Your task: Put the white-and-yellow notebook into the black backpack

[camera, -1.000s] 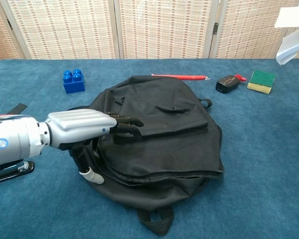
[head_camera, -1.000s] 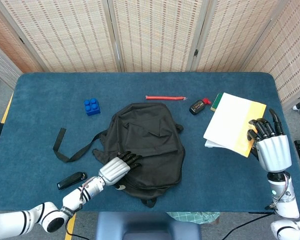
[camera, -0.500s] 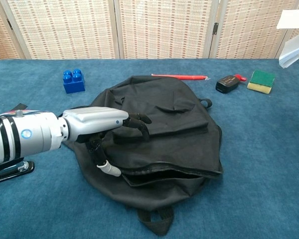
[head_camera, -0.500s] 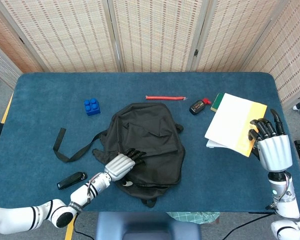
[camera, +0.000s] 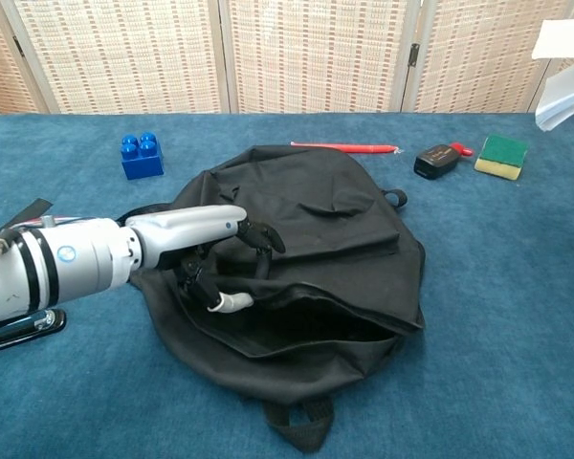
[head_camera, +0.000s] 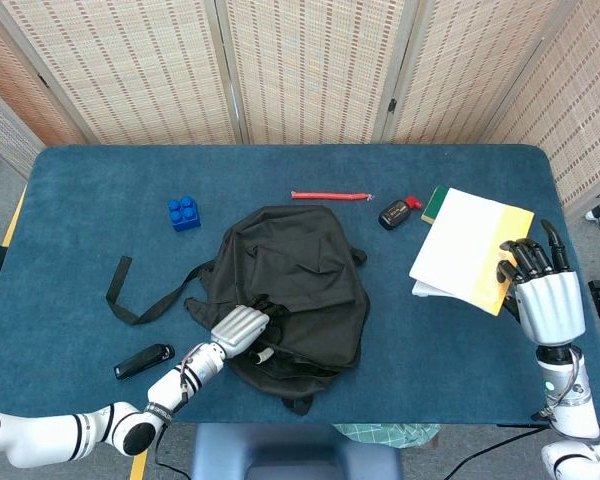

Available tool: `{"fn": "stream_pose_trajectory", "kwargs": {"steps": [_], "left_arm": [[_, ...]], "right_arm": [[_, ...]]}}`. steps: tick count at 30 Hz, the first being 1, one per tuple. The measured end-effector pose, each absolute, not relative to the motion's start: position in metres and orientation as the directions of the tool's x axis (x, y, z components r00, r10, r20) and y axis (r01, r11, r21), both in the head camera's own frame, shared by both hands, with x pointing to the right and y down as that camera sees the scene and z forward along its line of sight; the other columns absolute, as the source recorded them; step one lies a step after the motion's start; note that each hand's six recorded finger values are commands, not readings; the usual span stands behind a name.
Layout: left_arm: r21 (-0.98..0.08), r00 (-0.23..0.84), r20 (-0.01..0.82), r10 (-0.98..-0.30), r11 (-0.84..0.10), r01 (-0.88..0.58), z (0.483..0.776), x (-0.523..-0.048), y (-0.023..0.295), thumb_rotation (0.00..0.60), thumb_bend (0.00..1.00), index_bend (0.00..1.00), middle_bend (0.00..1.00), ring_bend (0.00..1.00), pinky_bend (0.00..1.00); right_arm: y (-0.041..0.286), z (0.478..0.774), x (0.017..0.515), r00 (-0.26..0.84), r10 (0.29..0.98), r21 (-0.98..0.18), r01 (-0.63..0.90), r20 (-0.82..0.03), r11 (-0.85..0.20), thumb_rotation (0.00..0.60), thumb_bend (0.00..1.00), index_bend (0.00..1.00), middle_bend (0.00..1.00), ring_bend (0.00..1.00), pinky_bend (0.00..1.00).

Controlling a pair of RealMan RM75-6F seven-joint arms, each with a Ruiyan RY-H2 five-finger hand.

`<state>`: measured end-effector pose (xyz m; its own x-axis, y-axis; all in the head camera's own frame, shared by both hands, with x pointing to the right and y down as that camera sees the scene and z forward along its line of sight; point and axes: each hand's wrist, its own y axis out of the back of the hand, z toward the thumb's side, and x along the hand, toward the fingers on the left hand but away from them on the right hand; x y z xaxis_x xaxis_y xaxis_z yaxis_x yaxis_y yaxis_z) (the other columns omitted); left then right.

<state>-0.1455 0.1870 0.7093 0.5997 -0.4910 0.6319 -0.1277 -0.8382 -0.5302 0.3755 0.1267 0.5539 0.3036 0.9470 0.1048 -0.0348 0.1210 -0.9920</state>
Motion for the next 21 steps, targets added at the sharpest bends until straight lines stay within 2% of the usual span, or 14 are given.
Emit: {"fn": "stream_pose_trajectory", "kwargs": {"steps": [5,10,21], "left_arm": [[-0.537,0.576,0.614,-0.540,-0.820,-0.196,0.706,-0.149,0.180,0.600,0.54,0.65,0.26,0.23,0.00],[-0.542,0.545,0.589,-0.597,-0.792,-0.282,0.694,-0.156,0.158,0.600,0.54,0.63,0.26,0.23,0.00],[-0.552,0.439,0.590,-0.678,-0.735,-0.393,0.686,-0.172,0.091,0.600,0.54,0.58,0.26,0.23,0.00]], "right_arm": [[0.130,0.549,0.371,0.318,0.940,-0.992,0.003,0.123,0.129,0.600,0.45,0.71,0.43,0.35,0.12],[0.137,0.540,0.360,0.348,0.926,-0.989,0.082,0.147,0.126,0.600,0.45,0.71,0.43,0.36,0.12],[0.171,0.518,0.312,0.461,0.869,-0.931,0.364,0.180,0.000,0.600,0.45,0.71,0.44,0.36,0.13]]}}
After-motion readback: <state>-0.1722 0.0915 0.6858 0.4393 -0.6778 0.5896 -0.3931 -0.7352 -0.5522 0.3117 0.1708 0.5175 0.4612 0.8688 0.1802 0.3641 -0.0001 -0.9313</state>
